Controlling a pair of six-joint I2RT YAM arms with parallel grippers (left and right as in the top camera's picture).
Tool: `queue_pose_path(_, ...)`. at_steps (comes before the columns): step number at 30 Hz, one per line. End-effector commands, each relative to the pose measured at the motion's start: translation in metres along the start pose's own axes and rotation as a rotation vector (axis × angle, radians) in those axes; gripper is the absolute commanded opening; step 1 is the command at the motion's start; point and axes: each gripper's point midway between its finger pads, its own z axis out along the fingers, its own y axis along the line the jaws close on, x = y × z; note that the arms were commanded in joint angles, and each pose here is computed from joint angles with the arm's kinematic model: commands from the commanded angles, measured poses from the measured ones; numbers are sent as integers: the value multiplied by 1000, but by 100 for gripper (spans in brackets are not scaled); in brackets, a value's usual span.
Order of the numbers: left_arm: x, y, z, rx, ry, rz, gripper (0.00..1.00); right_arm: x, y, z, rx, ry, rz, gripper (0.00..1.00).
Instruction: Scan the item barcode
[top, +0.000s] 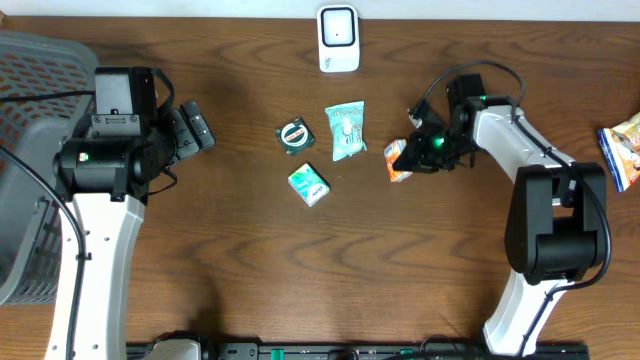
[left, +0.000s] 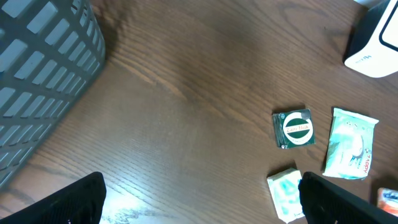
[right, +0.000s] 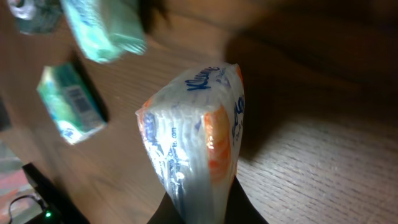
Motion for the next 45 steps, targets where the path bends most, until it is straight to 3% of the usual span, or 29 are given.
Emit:
queue_pose_path(1, -2, 4, 0, -17, -9, 3, 98, 3, -3, 1, 13, 1, 26, 5)
queue_pose_path(3, -2, 4, 0, -17, -9, 3, 98, 5, -9, 1, 39, 3, 35, 9)
queue_pose_path(5, -2, 4, 0, -17, -9, 3, 98, 5, -21, -2, 92, 0, 63, 20)
queue_pose_path(12, -2, 4, 0, -17, -9, 3, 98, -6, -45, -43, 223, -15, 147, 30)
queue_pose_path(17, -2, 4, 0, -17, -9, 3, 98, -25, -35, -81, 272, -42, 100, 38)
queue_pose_path(19, -2, 4, 0, -17, -9, 3, 98, -28, -32, -87, 288, -44, 73, 43)
queue_pose_path(21, -2, 4, 0, -17, -8, 3, 98, -27, -35, -88, 325, -40, 68, 55)
queue_pose_path(36, -2, 4, 0, -17, -9, 3, 98, -7, -72, -63, 374, -5, 73, 53)
queue_pose_path(45, -2, 4, 0, -17, -9, 3, 98, -7, -75, -46, 197, -60, 35, 51)
